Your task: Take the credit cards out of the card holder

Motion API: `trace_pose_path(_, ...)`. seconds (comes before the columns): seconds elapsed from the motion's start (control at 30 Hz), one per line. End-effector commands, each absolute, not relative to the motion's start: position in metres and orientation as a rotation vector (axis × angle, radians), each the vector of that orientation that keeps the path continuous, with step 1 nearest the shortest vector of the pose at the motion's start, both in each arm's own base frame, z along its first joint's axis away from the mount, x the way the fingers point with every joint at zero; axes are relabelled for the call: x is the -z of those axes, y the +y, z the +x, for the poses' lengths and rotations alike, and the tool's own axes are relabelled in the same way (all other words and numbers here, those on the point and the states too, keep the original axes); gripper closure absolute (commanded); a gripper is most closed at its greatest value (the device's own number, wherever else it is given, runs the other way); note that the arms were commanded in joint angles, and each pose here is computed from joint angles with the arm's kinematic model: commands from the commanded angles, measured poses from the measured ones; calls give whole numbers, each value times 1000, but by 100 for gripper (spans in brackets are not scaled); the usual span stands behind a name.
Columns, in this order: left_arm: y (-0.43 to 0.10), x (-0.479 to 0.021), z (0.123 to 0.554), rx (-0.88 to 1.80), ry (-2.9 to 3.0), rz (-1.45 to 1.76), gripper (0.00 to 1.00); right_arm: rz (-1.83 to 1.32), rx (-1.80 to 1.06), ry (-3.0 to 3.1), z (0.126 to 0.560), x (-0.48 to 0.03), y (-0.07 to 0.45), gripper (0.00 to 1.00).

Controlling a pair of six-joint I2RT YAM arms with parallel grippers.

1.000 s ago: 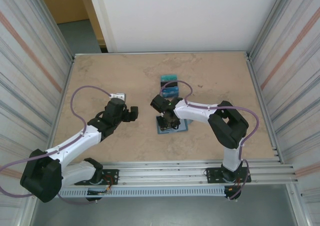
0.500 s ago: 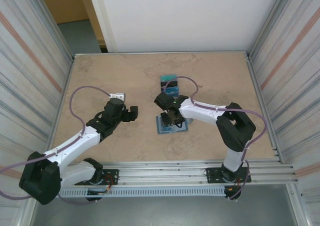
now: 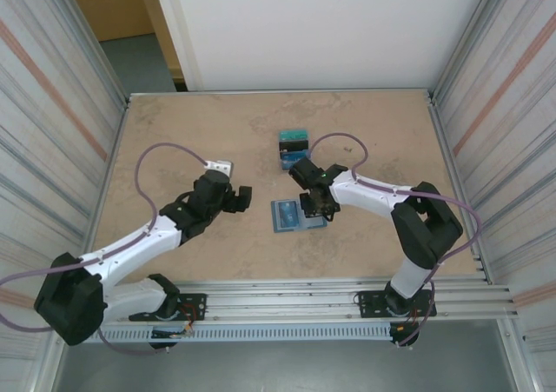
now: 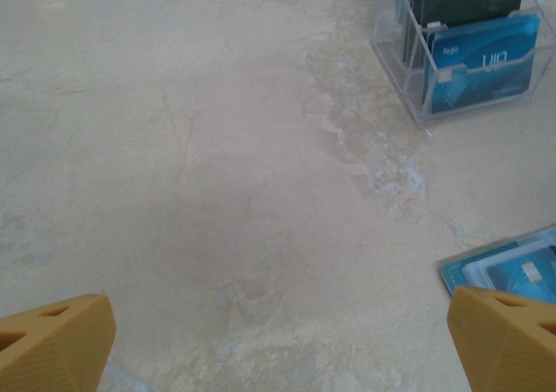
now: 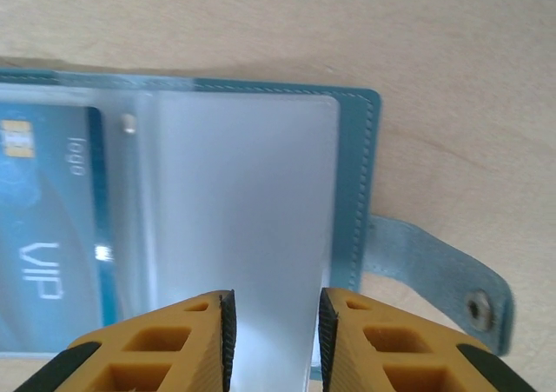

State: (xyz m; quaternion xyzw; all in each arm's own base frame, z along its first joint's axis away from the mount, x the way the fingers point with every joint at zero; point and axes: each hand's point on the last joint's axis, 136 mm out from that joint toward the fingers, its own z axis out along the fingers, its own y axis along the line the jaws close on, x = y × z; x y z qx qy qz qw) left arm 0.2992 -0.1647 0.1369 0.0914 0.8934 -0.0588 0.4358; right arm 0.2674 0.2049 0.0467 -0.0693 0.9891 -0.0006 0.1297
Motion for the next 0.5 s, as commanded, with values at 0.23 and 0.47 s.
trace_pose_path(0.23,-192,-128,298,104,2235,315,1,-90,-19,2879,264,-45,187,75)
trace_pose_path(0.47,-210,-108,293,133,2275,398,1,-64,-172,2825,269,-72,199,77)
